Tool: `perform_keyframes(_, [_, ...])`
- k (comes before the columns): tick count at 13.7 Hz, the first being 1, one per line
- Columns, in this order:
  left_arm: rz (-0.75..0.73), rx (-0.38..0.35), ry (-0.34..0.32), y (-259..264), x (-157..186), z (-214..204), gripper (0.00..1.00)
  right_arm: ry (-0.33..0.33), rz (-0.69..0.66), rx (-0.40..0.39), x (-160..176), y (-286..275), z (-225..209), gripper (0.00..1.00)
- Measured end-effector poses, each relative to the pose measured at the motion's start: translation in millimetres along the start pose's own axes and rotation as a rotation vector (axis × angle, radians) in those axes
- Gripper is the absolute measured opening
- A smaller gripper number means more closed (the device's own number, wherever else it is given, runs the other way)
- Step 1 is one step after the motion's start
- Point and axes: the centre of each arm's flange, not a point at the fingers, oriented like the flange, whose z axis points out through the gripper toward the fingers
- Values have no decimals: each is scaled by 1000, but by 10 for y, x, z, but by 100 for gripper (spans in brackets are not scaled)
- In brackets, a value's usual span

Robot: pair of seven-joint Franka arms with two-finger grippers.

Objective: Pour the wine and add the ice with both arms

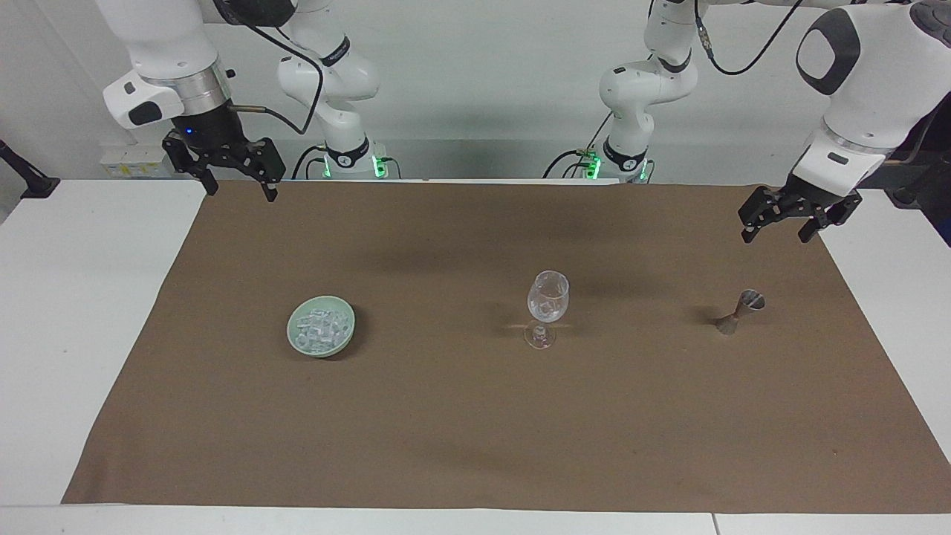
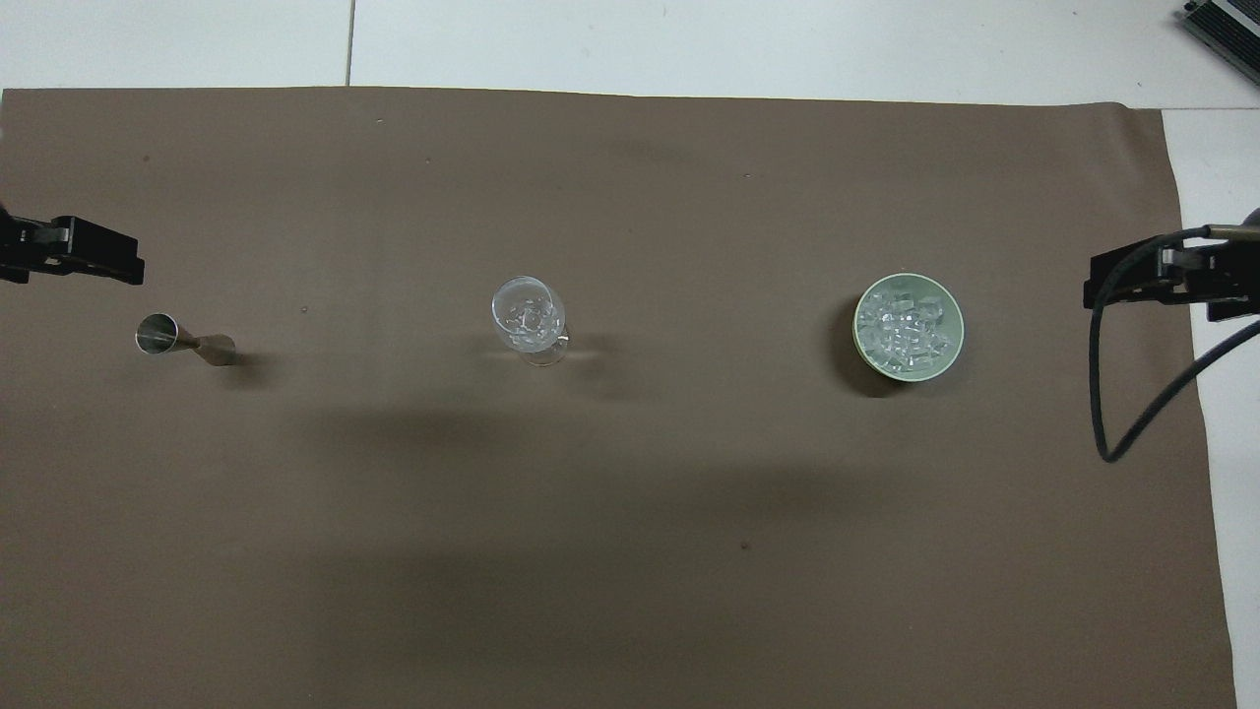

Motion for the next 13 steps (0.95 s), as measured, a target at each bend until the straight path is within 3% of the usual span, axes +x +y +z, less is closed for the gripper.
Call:
perform_keyframes(5, [0,0,3,0,-3,-15,100,-23,-16,-5,-132,-77,126,100])
perform_keyframes(13, [3,0,1,16,-3,-12,100,-2,-6,-3,-226,-8,177,100])
